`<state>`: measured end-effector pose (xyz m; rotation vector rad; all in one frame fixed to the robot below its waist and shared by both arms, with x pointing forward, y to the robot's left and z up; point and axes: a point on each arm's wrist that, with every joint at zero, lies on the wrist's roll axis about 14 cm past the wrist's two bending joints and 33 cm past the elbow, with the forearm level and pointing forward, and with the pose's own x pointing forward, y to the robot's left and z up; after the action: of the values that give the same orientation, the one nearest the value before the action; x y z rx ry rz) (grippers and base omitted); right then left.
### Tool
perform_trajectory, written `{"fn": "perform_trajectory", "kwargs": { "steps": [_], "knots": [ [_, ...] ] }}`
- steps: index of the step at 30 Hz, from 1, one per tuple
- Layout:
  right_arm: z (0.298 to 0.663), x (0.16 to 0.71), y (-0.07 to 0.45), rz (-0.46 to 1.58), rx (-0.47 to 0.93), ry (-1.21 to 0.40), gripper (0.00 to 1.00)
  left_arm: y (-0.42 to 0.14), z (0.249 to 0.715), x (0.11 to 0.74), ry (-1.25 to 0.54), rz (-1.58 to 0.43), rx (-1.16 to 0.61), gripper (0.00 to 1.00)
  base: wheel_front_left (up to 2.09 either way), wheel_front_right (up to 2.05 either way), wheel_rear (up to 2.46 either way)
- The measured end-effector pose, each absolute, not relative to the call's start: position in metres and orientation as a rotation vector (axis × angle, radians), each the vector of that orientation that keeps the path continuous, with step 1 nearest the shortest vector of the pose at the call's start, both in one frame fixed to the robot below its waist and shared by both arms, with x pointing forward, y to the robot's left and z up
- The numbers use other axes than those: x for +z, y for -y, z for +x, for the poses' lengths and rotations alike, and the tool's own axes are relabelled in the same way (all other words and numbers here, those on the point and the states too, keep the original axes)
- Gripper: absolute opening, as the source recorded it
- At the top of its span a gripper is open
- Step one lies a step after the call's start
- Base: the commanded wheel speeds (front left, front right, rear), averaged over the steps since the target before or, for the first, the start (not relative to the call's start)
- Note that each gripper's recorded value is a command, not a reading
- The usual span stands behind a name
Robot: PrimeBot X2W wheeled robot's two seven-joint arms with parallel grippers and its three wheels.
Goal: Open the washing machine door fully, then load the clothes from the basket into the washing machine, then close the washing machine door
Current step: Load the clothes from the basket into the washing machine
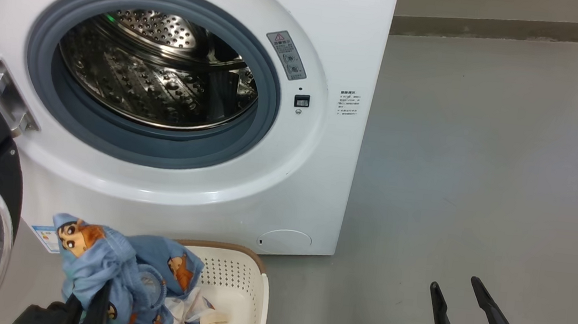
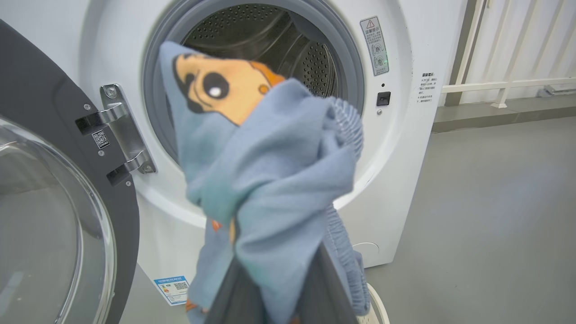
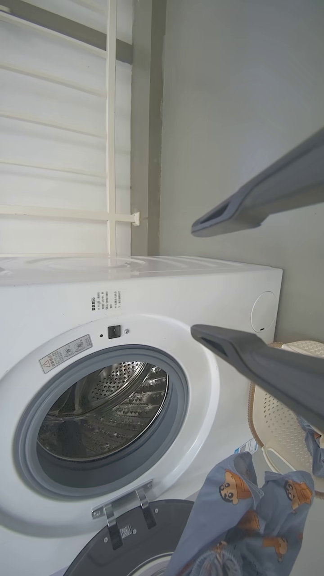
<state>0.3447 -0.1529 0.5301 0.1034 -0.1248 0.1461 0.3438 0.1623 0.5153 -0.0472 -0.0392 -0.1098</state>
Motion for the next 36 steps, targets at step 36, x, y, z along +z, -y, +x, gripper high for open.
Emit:
{"fn": "perform_trajectory", "kwargs": {
  "steps": [36],
  "knots": [
    [0.391,0.512,0.158,0.088,0.143,0.088,1.0,-0.116,0.468,0.476,-0.07,-0.092,-0.229,0.0,0.0,0.0,0.0]
  ]
}}
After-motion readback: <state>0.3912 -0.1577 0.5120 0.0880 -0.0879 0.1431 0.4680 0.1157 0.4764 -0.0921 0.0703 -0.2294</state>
